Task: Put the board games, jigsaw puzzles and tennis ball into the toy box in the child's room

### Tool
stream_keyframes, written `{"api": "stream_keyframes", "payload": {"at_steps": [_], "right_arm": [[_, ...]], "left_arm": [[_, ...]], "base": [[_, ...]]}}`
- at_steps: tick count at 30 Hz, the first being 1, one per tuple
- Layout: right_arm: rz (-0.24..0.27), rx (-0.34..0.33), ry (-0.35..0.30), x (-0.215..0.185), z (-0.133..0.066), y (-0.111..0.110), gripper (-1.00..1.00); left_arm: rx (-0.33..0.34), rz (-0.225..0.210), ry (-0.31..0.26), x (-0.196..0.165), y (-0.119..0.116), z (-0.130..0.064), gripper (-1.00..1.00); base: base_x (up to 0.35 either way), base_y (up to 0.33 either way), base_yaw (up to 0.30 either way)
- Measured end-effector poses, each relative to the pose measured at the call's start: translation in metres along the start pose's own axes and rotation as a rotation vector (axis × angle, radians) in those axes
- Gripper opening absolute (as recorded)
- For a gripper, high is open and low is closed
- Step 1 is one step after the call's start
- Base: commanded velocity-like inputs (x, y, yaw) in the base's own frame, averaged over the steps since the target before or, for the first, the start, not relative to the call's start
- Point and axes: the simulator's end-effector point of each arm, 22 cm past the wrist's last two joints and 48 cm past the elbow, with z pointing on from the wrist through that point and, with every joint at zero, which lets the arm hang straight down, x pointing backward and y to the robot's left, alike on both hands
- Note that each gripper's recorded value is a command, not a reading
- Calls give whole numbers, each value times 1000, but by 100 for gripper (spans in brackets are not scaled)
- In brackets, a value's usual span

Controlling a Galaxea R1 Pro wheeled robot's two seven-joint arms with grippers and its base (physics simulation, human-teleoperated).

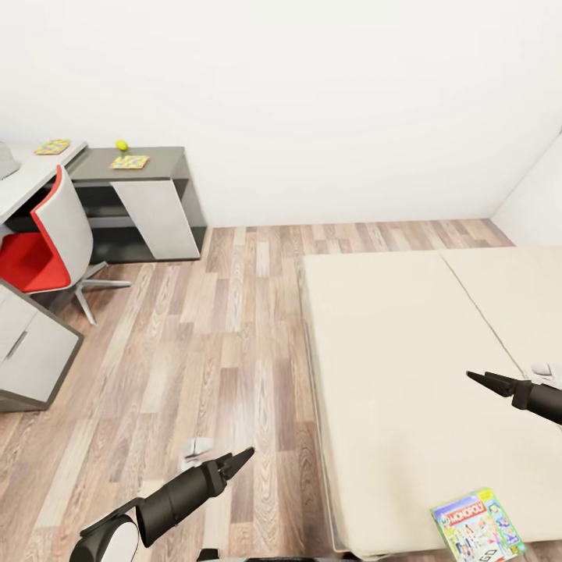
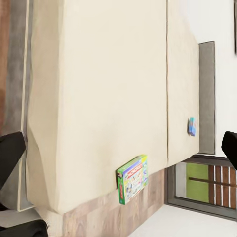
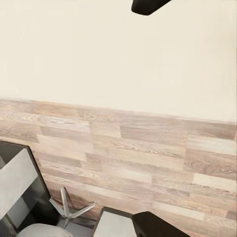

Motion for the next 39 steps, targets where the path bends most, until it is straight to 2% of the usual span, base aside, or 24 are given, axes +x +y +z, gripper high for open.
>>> {"api": "stream_keyframes", "payload": {"at_steps": [39], "right_arm": [[-31, -17, -53, -25, -16, 18, 100]], "left_arm": [[29, 45, -35, -14, -21, -8, 100]], "base": [[0, 286, 0]]}}
